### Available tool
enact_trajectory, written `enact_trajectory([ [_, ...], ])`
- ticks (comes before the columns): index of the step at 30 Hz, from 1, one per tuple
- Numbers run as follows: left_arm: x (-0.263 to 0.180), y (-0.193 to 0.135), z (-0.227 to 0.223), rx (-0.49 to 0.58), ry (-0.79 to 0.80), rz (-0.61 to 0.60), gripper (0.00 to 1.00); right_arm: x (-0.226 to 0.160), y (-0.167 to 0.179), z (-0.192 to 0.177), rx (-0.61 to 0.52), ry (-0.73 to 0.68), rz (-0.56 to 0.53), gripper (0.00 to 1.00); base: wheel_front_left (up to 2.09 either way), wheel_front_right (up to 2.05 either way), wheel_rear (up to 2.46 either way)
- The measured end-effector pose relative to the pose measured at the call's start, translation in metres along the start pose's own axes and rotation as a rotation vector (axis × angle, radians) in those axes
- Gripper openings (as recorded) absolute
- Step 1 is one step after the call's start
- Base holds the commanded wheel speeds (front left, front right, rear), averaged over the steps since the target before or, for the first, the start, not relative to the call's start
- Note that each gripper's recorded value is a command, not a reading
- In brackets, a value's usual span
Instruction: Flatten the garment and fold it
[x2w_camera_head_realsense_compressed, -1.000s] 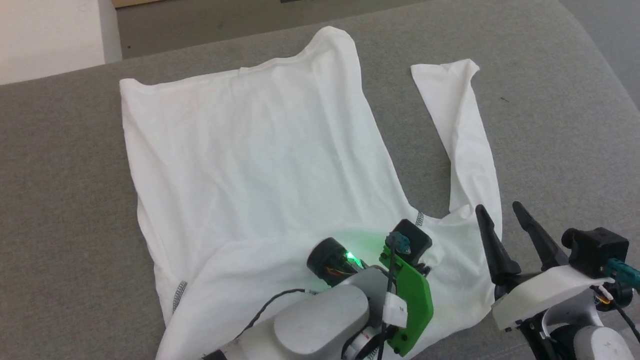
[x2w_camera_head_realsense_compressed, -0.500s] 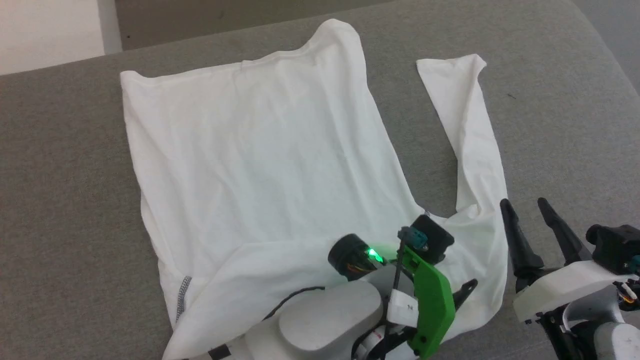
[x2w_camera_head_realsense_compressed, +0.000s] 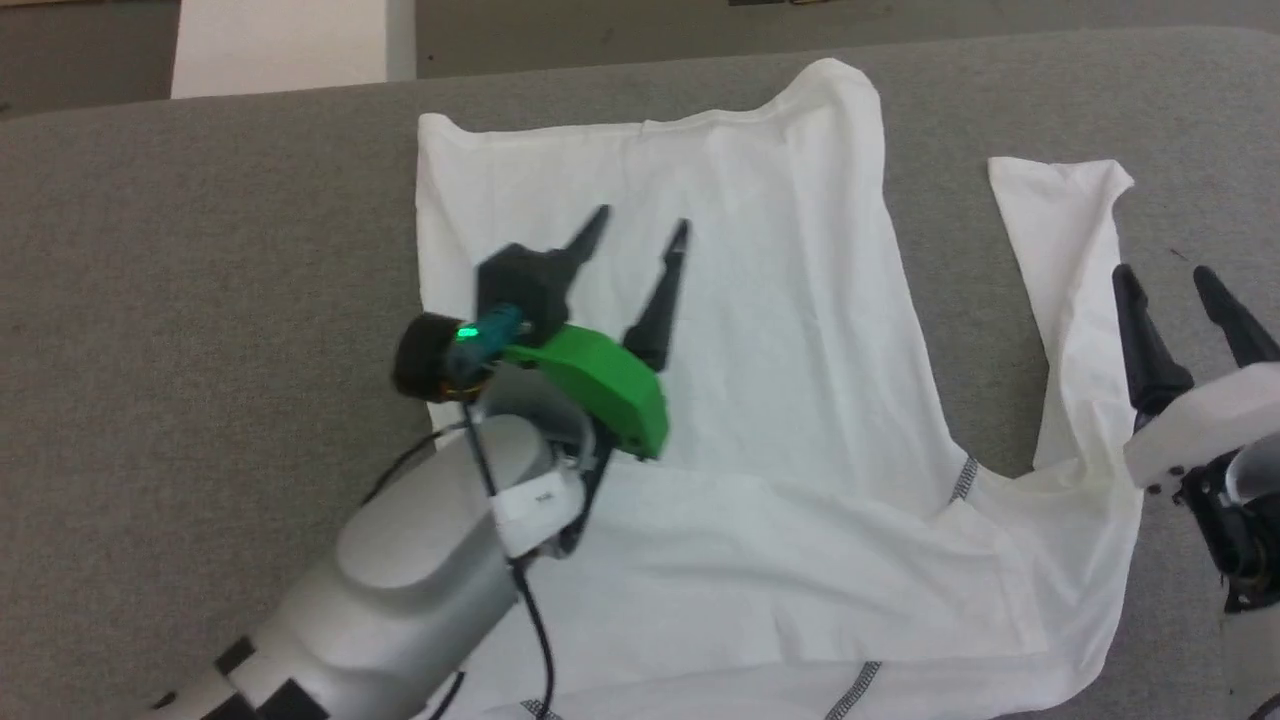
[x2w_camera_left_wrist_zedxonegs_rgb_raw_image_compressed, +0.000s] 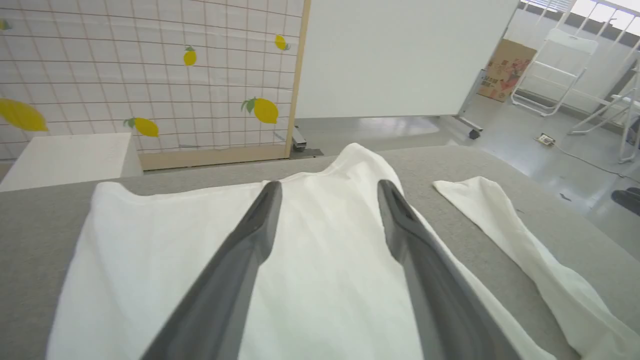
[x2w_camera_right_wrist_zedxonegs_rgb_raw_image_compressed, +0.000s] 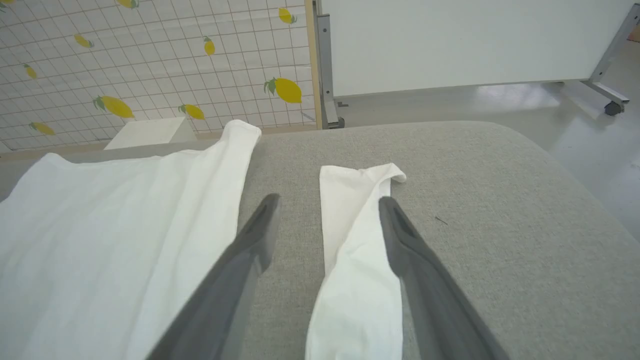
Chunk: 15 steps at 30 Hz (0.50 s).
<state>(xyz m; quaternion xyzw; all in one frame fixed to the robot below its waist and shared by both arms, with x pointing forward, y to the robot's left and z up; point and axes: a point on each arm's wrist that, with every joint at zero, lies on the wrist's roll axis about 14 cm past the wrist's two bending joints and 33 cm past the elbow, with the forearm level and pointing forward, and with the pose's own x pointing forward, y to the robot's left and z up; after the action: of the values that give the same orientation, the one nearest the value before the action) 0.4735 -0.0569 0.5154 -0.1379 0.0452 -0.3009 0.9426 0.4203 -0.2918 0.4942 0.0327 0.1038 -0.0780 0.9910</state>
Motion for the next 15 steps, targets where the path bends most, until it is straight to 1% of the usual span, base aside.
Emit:
enact_trajectory([
  [2, -0.014, 0.044, 0.01, 0.042, -0.037, 0.12, 1.0, 0.018, -0.003, 0.0, 0.007, 0.031, -0.008, 1.0, 0.0, 0.0, 0.0],
  [5, -0.032, 0.087, 0.027, 0.09, -0.108, 0.24, 1.0, 0.042, -0.007, -0.005, 0.023, 0.081, -0.024, 1.0, 0.0, 0.0, 0.0],
  [10, -0.062, 0.133, 0.03, 0.167, -0.148, 0.368, 1.0, 0.078, -0.024, -0.021, 0.044, 0.189, -0.08, 1.0, 0.0, 0.0, 0.0],
  [15, -0.089, 0.174, 0.03, 0.189, -0.171, 0.491, 1.0, 0.106, -0.04, -0.044, 0.083, 0.298, -0.149, 1.0, 0.0, 0.0, 0.0],
])
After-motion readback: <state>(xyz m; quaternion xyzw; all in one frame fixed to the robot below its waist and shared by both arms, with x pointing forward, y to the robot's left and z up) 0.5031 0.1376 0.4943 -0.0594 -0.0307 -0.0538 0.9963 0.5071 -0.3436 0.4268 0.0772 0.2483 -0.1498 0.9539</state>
